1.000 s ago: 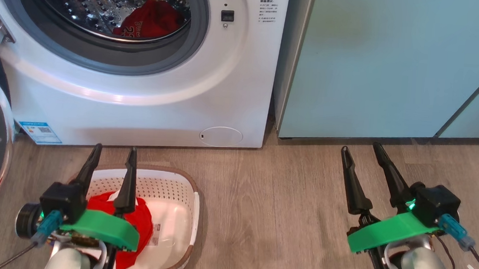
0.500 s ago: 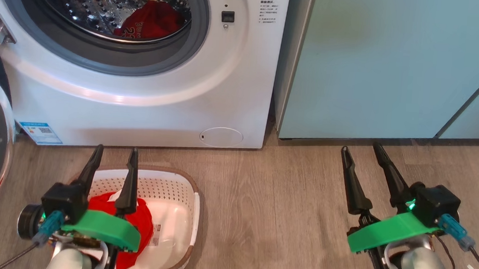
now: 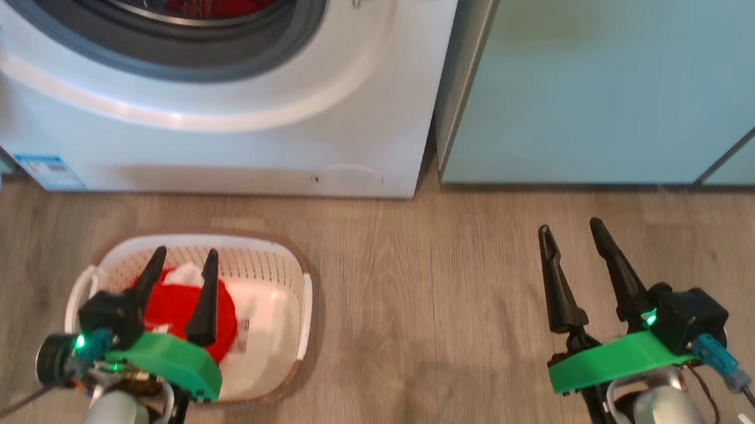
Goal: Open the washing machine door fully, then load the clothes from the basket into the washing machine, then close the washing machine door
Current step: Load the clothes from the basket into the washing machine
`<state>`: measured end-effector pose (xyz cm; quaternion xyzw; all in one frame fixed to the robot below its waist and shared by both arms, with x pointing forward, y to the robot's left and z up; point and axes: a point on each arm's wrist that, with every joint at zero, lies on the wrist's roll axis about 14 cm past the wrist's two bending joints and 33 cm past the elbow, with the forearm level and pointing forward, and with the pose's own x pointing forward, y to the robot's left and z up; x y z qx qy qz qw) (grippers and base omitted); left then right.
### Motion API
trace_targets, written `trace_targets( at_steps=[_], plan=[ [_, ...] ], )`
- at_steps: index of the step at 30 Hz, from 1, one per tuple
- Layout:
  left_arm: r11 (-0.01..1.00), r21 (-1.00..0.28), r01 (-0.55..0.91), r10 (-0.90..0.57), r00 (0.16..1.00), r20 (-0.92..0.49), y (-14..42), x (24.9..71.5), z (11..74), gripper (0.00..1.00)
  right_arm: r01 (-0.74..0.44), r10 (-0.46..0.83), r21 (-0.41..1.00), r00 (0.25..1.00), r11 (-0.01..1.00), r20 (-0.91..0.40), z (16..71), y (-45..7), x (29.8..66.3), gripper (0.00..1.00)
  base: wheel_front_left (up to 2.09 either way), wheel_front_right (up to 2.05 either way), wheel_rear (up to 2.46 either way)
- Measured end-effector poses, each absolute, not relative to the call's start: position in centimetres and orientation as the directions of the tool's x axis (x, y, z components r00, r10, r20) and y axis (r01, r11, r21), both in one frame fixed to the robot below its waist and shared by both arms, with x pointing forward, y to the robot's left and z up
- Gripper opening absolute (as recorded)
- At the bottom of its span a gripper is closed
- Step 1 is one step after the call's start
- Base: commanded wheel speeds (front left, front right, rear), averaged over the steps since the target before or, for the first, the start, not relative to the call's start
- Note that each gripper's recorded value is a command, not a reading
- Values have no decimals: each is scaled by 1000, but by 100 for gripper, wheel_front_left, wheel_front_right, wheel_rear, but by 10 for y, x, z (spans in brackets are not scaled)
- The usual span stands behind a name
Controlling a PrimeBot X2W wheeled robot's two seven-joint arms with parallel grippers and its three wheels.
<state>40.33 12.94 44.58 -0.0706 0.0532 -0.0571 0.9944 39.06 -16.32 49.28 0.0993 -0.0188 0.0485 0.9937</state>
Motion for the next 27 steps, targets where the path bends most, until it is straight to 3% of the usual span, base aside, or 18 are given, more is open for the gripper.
trace_targets(
  at_steps=[14,20,27],
  plan=[
    [979,-12,204,-189,882,-431,116,433,323,100,-86,96,172,994,981,-54,446,-166,435,100,0,0,0],
    [964,58,260,-195,838,-509,119,463,279,100,-67,86,166,990,984,-110,417,-171,451,100,0,0,0],
    [924,105,368,-192,683,-705,130,450,197,100,-28,57,158,983,987,-177,383,-183,461,100,0,0,0]
  ],
)
